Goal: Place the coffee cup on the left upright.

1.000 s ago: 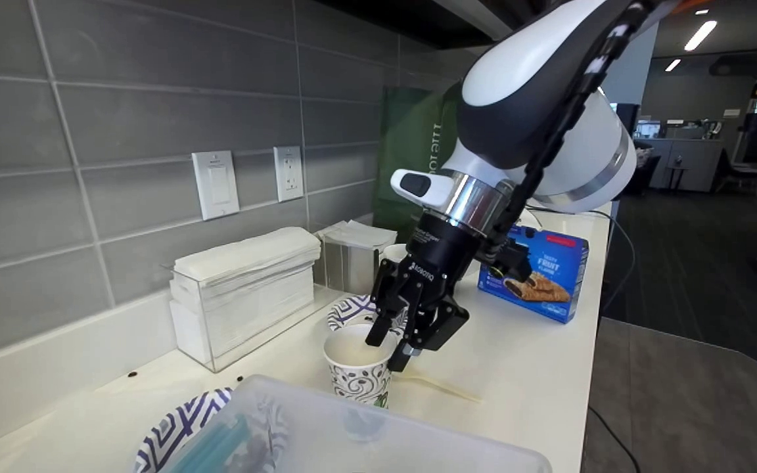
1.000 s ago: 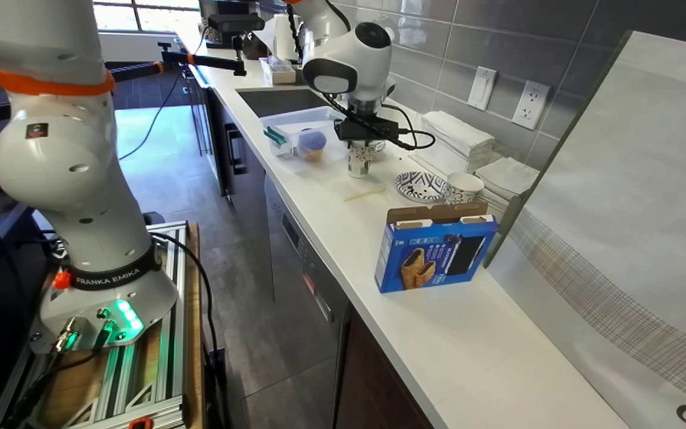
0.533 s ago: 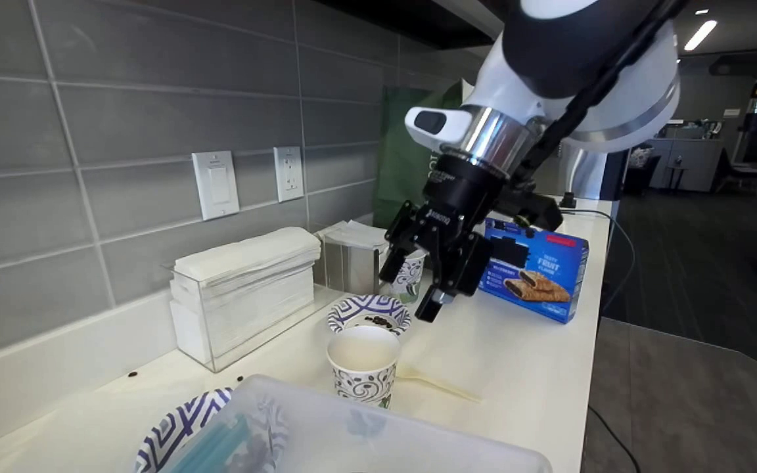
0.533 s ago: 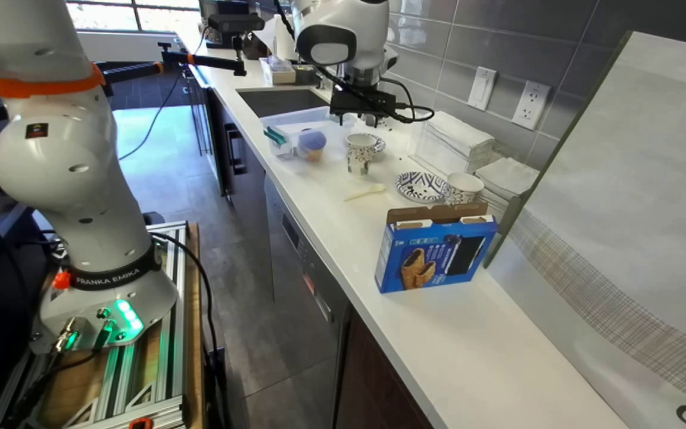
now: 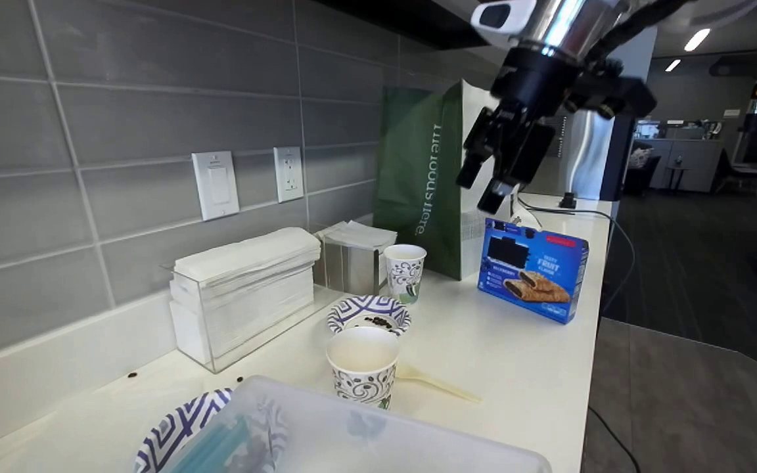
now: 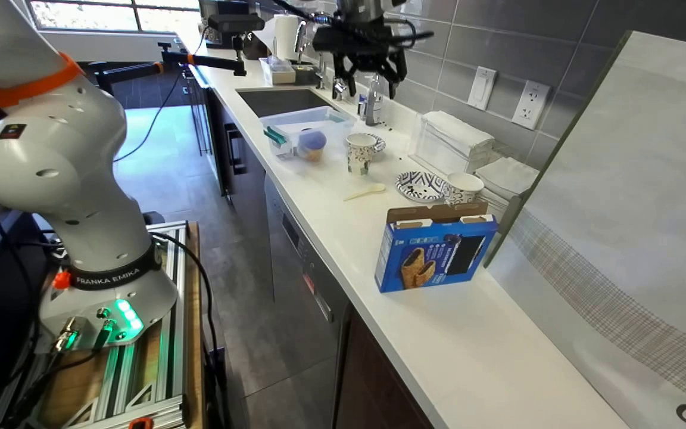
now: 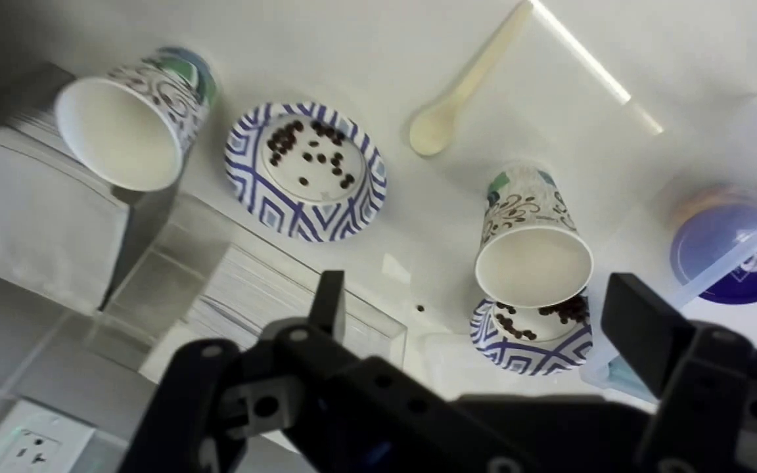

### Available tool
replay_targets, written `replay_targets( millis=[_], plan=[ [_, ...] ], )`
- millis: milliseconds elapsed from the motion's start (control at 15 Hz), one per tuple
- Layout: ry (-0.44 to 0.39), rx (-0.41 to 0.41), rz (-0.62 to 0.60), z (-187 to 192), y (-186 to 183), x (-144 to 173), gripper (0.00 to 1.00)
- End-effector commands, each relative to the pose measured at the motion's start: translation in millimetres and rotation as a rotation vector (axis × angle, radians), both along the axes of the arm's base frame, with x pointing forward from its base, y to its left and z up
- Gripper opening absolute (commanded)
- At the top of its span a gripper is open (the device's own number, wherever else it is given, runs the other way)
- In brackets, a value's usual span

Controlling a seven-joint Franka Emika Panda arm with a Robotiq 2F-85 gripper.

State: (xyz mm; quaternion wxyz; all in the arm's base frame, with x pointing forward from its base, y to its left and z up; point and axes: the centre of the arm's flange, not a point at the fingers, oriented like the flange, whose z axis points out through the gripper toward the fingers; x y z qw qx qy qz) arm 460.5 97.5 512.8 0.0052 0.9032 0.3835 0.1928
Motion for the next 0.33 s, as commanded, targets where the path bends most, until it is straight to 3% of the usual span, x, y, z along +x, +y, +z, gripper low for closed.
replay_targets(
  millis=[0,133,267],
  plan=[
    [0.017,-0.035,-0.04,20,-1,-9,1.0],
    [0.019,-0.07,-0.092,50,1,-25,1.0],
    [0.015,-0.076,-0.105,55,2,-29,1.0]
  ],
)
